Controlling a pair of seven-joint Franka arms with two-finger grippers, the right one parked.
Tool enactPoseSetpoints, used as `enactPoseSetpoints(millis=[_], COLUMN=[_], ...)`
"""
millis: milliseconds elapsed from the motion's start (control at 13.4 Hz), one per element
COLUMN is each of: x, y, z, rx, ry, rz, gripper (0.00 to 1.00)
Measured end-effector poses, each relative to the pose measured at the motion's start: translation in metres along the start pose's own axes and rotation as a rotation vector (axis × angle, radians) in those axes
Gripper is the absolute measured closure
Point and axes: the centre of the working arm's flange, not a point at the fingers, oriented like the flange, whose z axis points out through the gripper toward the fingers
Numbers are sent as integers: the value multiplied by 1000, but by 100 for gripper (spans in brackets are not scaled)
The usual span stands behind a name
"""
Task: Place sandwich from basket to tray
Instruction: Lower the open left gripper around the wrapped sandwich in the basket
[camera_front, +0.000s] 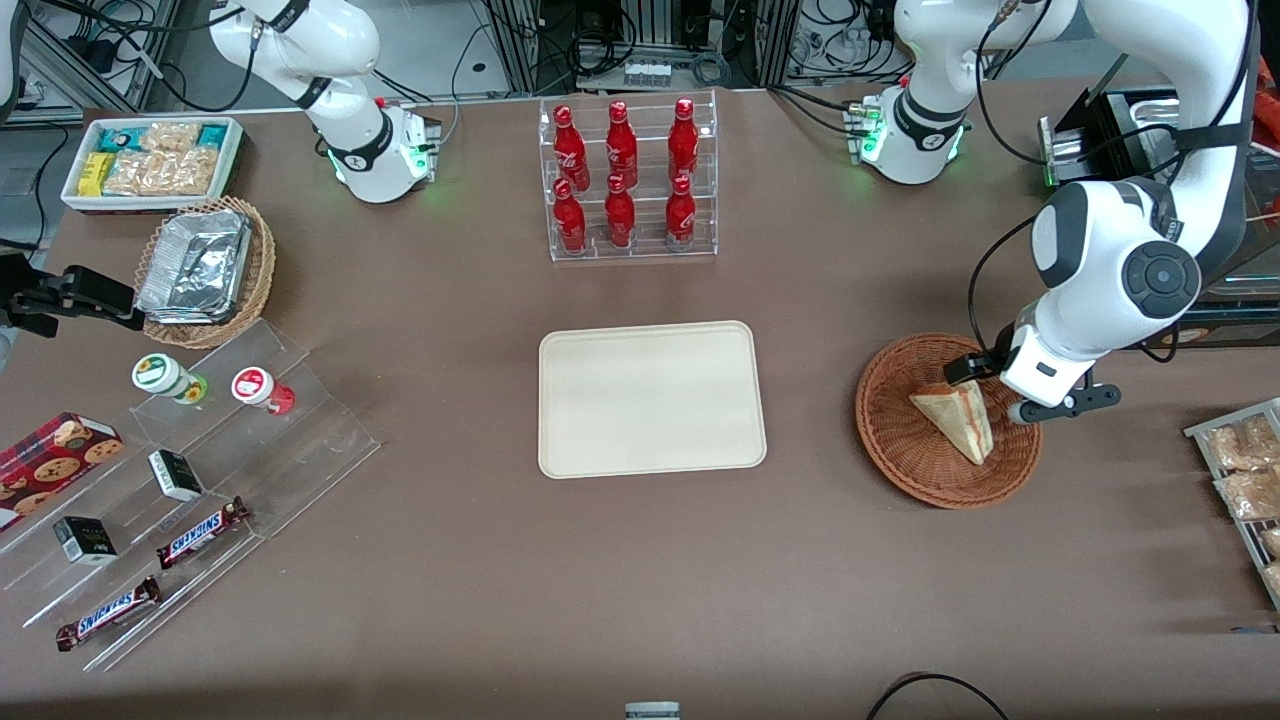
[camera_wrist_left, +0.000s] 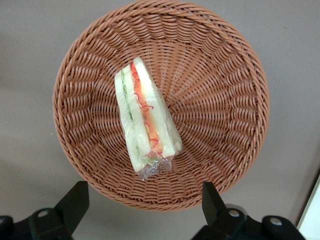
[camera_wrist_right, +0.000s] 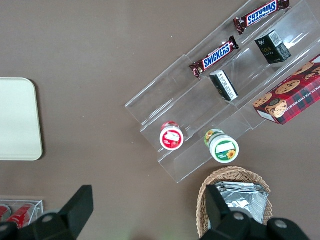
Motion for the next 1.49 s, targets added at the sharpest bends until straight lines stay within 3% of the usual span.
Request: enactPoseSetpoints(millis=[596,1491], x=[8,14], y=[3,4], z=[16,57], rx=[-14,-25], ry=[23,35], rz=[-371,-419], gripper=[0,0])
